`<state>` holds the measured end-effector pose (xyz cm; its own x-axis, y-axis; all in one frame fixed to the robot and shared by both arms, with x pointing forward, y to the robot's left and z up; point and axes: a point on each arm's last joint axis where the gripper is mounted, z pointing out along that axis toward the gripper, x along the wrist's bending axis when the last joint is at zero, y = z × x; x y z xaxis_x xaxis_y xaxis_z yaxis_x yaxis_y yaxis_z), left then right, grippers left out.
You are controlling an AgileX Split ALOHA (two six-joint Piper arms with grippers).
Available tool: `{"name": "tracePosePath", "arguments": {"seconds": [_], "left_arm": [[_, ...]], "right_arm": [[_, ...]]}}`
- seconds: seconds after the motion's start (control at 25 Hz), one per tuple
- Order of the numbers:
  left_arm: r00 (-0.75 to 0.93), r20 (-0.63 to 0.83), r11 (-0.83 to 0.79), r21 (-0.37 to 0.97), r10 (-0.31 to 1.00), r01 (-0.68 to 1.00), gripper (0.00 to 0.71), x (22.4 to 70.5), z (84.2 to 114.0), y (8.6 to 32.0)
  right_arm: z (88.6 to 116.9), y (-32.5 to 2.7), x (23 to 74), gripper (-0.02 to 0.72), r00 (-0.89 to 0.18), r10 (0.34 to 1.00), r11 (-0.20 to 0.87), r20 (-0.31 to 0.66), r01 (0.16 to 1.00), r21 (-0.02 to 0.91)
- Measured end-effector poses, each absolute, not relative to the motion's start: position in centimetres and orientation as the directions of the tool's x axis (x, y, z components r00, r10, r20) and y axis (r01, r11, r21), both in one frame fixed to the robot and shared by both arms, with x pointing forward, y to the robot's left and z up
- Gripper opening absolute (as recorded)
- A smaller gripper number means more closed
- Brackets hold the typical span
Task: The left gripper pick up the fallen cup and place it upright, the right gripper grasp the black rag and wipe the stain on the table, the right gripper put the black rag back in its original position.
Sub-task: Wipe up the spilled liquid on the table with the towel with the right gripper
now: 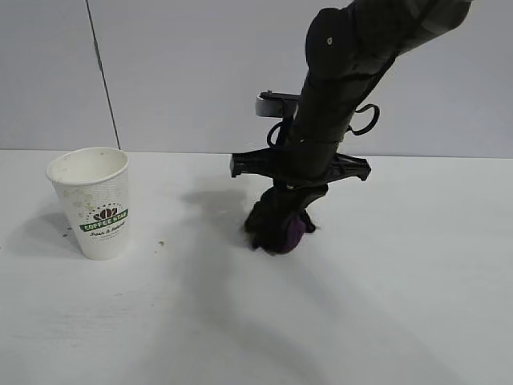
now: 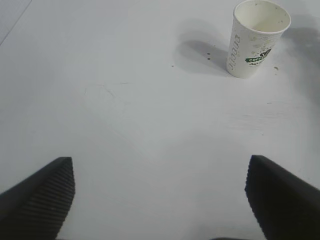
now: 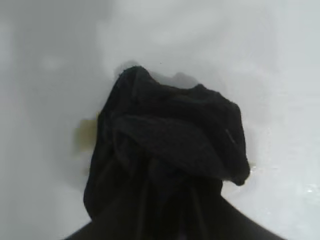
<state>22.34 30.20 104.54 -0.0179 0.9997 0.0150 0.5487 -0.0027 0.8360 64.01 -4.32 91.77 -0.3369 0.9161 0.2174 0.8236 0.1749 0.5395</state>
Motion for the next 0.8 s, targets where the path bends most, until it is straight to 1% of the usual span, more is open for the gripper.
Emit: {"name": "tracePosePath", "arguments": {"seconds": [0.08,0.16,0.2,0.36,0.48,0.68,0.8], "left_arm": [[-0.018,0.015,-0.003,0.836,1.000,0.549,0.664,22.3,104.5,30.2],[-0.018,0.014,-0.002,0.836,1.000,0.549,0.664,22.3,104.5,30.2],[-0.018,0.014,-0.002,0.836,1.000,0.549,0.664,22.3,104.5,30.2],[-0.018,0.014,-0.002,0.836,1.000,0.549,0.664,22.3,104.5,30.2],[-0.018,0.014,-0.002,0.836,1.000,0.549,0.664,22.3,104.5,30.2],[-0.018,0.014,-0.002,0.836,1.000,0.549,0.664,22.3,104.5,30.2],[-0.018,0.014,-0.002,0.836,1.000,0.549,0.664,22.3,104.5,30.2]], "right_arm": [[90.5,-3.8,64.1,0.104,-0.340,0.914,0.171,0.220,0.817,0.551],[88.8,-3.7,64.2,0.104,-0.333,0.918,0.175,0.217,0.828,0.533],[88.4,-3.7,64.3,0.104,-0.328,0.919,0.169,0.219,0.830,0.532],[88.5,-4.6,64.7,0.104,-0.303,0.927,0.157,0.221,0.849,0.504],[88.7,-6.5,65.4,0.104,-0.282,0.940,0.162,0.194,0.866,0.473],[89.1,-11.6,67.0,0.104,-0.234,0.966,0.170,0.109,0.895,0.412],[89.5,-14.6,67.4,0.104,-0.200,0.978,0.166,0.061,0.920,0.354]]}}
